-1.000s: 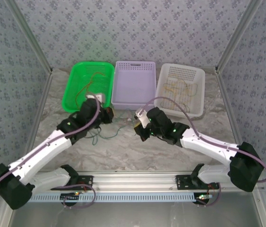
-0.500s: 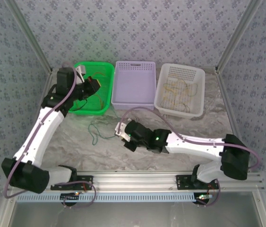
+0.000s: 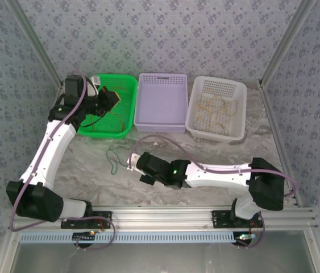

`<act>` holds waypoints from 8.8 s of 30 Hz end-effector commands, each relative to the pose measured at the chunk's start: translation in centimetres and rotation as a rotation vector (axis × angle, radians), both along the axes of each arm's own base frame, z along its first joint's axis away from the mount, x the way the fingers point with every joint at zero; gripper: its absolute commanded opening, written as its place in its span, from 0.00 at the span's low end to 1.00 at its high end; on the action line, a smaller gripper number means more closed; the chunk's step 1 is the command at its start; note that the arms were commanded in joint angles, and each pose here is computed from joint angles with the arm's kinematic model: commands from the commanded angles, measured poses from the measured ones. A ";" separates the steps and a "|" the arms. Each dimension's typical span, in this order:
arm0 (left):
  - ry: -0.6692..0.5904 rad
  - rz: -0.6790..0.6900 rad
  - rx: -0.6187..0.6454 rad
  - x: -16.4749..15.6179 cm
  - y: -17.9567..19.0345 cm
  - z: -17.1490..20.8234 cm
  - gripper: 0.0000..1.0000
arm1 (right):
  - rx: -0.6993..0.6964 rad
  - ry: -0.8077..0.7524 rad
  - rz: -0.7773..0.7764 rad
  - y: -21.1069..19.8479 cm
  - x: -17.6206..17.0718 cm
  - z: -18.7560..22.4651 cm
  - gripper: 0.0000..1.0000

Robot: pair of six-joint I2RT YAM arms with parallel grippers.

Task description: Untangle the cables

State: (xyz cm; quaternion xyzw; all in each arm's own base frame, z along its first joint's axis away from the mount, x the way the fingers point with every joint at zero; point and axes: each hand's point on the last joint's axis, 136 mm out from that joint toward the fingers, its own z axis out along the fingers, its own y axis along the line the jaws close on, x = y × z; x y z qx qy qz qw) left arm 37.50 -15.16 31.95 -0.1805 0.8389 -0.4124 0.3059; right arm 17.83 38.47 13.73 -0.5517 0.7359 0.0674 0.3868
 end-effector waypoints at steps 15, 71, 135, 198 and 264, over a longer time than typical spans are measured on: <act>-0.287 0.059 -0.069 2.9 1.5 6.8 0.40 | 0.339 0.369 0.039 -5.1 -1.4 6.9 0.00; 0.031 0.038 0.532 -13.9 0.7 -15.2 0.67 | 0.036 0.160 -0.582 -14.2 25.4 5.4 0.40; -0.076 -0.081 0.335 -21.1 3.5 -14.4 0.49 | 0.600 0.587 -1.816 -3.5 13.9 -13.0 0.31; -0.011 0.045 -0.052 -14.9 -5.4 -15.6 0.53 | 1.303 0.804 -1.422 -13.1 15.4 6.4 0.00; -0.112 -0.140 0.306 -14.8 -10.2 -16.0 0.44 | 1.344 0.914 -1.457 -13.2 15.5 6.1 0.00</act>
